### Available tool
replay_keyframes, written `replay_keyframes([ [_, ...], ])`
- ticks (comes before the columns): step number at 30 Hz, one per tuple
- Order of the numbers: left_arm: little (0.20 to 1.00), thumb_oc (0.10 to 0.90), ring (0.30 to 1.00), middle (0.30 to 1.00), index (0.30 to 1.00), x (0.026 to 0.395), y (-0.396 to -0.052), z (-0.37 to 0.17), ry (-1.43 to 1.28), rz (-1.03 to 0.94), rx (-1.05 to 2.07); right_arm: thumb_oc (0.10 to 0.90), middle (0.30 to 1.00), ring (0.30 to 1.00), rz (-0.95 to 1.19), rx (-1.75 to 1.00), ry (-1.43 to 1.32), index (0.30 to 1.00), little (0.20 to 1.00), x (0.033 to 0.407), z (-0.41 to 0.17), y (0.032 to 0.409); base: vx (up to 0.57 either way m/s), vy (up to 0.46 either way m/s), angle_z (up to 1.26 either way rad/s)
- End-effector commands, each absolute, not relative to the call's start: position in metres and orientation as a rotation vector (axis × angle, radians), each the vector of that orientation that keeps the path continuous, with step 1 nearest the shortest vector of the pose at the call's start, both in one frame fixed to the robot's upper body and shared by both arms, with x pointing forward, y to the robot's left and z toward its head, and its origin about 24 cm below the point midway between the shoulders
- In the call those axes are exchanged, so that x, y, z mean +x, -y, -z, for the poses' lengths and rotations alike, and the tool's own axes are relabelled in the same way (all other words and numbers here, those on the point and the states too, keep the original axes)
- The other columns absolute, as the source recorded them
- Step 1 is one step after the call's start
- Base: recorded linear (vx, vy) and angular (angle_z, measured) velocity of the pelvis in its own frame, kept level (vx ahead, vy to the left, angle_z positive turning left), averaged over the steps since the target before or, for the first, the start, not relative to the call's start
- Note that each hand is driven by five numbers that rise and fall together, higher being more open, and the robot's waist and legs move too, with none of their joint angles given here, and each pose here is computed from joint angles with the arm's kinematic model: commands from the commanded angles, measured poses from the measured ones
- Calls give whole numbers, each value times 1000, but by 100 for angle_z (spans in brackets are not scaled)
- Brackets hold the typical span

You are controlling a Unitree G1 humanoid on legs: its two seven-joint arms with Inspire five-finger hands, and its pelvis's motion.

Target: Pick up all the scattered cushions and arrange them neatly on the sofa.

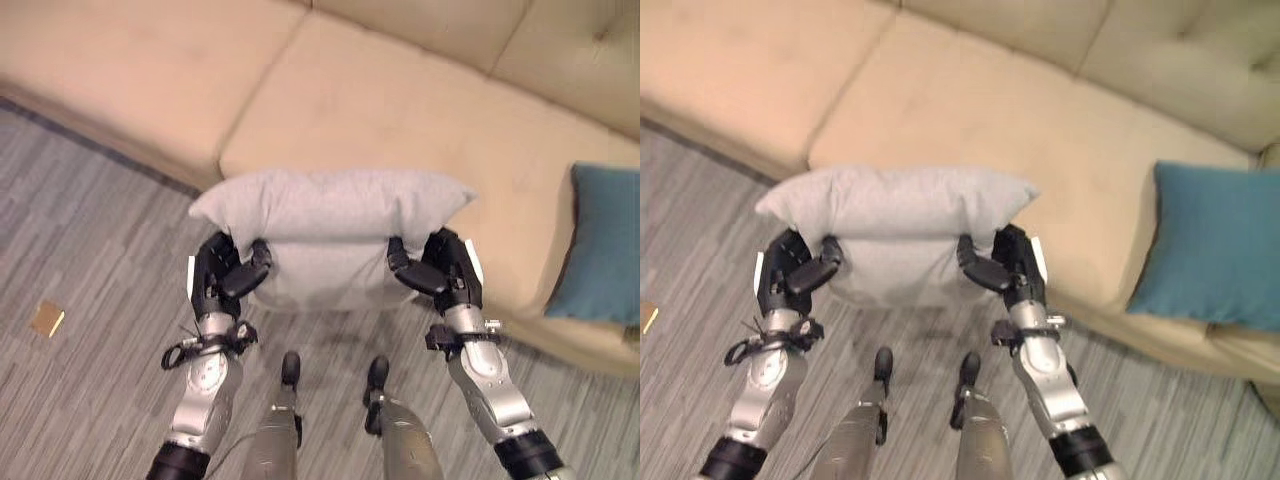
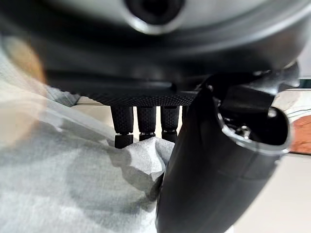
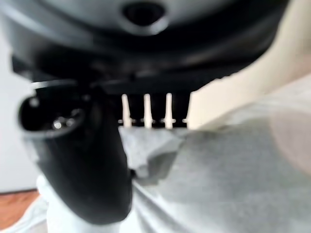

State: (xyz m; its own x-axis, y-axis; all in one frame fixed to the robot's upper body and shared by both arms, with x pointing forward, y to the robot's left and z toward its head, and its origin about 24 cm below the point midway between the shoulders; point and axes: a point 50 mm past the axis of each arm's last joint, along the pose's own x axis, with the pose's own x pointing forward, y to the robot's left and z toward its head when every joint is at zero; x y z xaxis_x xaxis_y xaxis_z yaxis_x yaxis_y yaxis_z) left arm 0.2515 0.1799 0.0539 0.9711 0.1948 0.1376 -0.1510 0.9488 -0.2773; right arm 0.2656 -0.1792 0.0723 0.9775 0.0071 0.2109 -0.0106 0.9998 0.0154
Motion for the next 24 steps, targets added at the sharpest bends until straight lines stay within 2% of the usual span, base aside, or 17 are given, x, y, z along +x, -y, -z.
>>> replay_keyframes([
  [1, 300, 400, 300, 300, 300, 254, -169, -88, 363, -29, -288, 400, 300, 300, -113, 66, 532, 300, 300, 265, -131, 163, 121, -59, 11],
  [5, 300, 400, 300, 300, 300, 240, -177, -65, 258, -42, -279, 400, 300, 300, -112, 23, 495, 300, 300, 258, -124, 173, 107, -49, 27],
  [11, 300, 400, 300, 300, 300, 235, -176, -53, 197, -10, -290, 400, 300, 300, -109, 7, 452, 300, 300, 254, -116, 179, 74, 30, 83],
  [14, 300, 400, 300, 300, 300, 225, -180, -43, 143, -3, -270, 400, 300, 300, -154, 2, 428, 300, 300, 253, -112, 171, 140, 146, 57],
  [24, 300, 400, 300, 300, 300, 222, -195, -45, 140, -6, -188, 400, 300, 300, -243, 57, 430, 300, 300, 257, -111, 146, 69, 201, -3],
])
